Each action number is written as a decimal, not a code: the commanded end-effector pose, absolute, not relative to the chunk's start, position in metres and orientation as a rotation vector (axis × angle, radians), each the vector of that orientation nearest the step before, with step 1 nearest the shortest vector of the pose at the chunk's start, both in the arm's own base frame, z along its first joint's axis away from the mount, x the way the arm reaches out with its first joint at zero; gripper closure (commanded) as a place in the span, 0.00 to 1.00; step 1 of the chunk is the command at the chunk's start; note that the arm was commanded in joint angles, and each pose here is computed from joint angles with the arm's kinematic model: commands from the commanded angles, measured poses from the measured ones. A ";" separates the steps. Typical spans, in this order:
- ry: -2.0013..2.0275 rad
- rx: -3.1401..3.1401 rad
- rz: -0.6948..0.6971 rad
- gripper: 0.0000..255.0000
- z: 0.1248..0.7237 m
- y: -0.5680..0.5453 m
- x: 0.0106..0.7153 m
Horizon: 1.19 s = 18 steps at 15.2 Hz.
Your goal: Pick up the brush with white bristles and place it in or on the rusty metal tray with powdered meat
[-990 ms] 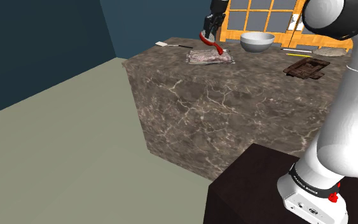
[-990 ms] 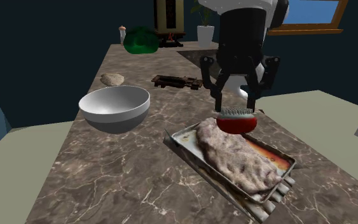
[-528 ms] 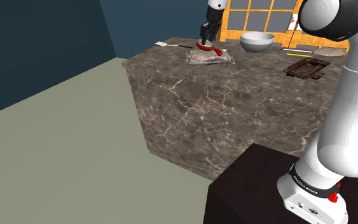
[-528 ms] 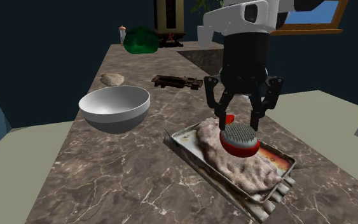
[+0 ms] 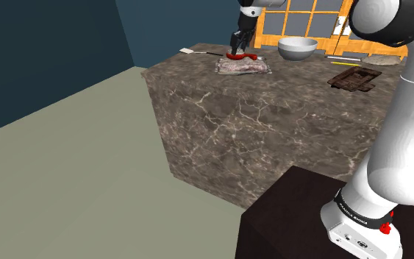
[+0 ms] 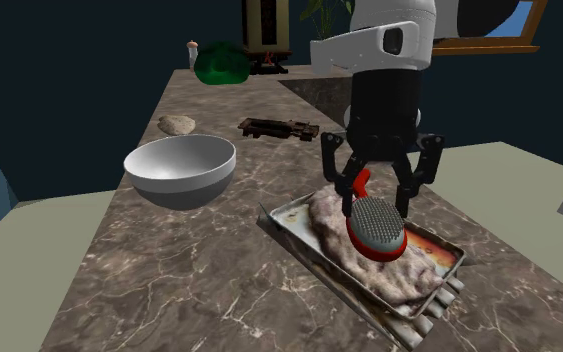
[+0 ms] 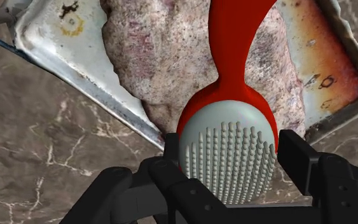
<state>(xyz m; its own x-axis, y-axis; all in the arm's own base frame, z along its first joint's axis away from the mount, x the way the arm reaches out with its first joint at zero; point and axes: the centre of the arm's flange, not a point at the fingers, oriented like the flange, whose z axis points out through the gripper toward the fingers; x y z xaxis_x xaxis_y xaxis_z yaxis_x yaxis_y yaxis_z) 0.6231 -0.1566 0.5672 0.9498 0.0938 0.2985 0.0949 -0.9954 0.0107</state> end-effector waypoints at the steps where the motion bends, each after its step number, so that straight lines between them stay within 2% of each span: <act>1: -0.146 -3.101 -0.420 1.00 0.552 -0.158 0.623; 5: -0.146 -3.101 -0.420 1.00 0.552 -0.158 0.623; 6: -0.146 -3.101 -0.420 0.00 0.552 -0.158 0.624; 11: -0.146 -3.101 -0.420 0.00 0.552 -0.158 0.623; 15: -0.146 -3.101 -0.420 0.00 0.600 -0.160 0.610; 18: -0.146 -3.101 -0.420 0.00 0.600 -0.160 0.610</act>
